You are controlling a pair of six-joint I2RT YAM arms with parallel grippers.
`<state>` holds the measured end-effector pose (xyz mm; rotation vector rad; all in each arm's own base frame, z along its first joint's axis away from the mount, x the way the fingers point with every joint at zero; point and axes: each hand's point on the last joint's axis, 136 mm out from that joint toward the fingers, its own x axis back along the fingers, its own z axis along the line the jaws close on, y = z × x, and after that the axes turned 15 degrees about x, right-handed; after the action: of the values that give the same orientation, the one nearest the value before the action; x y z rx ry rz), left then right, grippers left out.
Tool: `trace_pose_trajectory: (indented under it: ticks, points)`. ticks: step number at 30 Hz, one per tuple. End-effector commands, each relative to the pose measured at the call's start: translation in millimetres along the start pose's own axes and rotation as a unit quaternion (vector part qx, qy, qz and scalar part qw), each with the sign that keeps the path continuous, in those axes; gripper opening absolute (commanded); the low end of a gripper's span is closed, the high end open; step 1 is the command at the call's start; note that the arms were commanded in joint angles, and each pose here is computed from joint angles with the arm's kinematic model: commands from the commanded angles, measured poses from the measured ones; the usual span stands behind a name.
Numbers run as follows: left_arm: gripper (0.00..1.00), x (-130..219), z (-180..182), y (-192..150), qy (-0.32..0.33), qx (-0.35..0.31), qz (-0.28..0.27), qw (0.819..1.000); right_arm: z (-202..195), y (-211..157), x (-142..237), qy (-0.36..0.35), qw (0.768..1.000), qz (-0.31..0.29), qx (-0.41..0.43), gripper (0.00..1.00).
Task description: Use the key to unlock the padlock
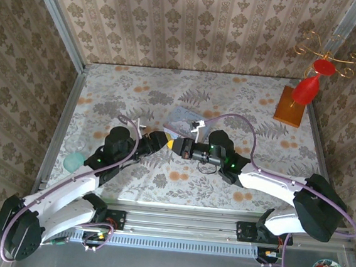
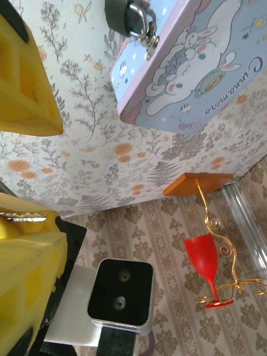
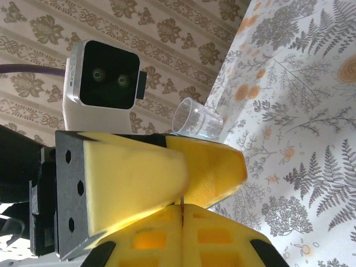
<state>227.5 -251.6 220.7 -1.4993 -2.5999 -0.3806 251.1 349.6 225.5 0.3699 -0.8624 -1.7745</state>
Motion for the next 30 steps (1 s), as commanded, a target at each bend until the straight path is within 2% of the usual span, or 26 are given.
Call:
trace_pose_trajectory:
  ticks: [1,13,20,21,26,30]
  points:
    - [0.45,0.4,-19.0,-3.1,-0.023,-0.023,0.013,0.999,10.8,4.6,-4.8,0.021,1.000,0.005,0.010,0.00]
    - [0.19,-1.3,-19.9,-3.3,-0.023,-0.022,0.016,0.999,18.8,7.8,-5.1,0.037,0.999,0.004,0.008,0.00]
    - [0.03,-1.7,-20.8,-2.1,-0.023,-0.020,0.013,0.999,2.6,3.4,-6.6,0.011,1.000,0.007,-0.006,0.00]
    - [0.02,-1.5,-20.1,-1.4,-0.022,-0.018,0.009,1.000,-1.6,3.6,-5.6,0.003,1.000,0.004,-0.010,0.02]
    - [0.00,1.8,-11.7,7.8,-0.024,0.012,-0.030,0.999,-9.3,9.7,-1.4,0.000,0.999,-0.022,-0.036,0.29]
    - [0.00,4.4,-11.4,12.5,-0.037,0.035,-0.056,0.997,-1.5,14.0,-3.0,0.032,0.997,-0.041,-0.060,0.37]
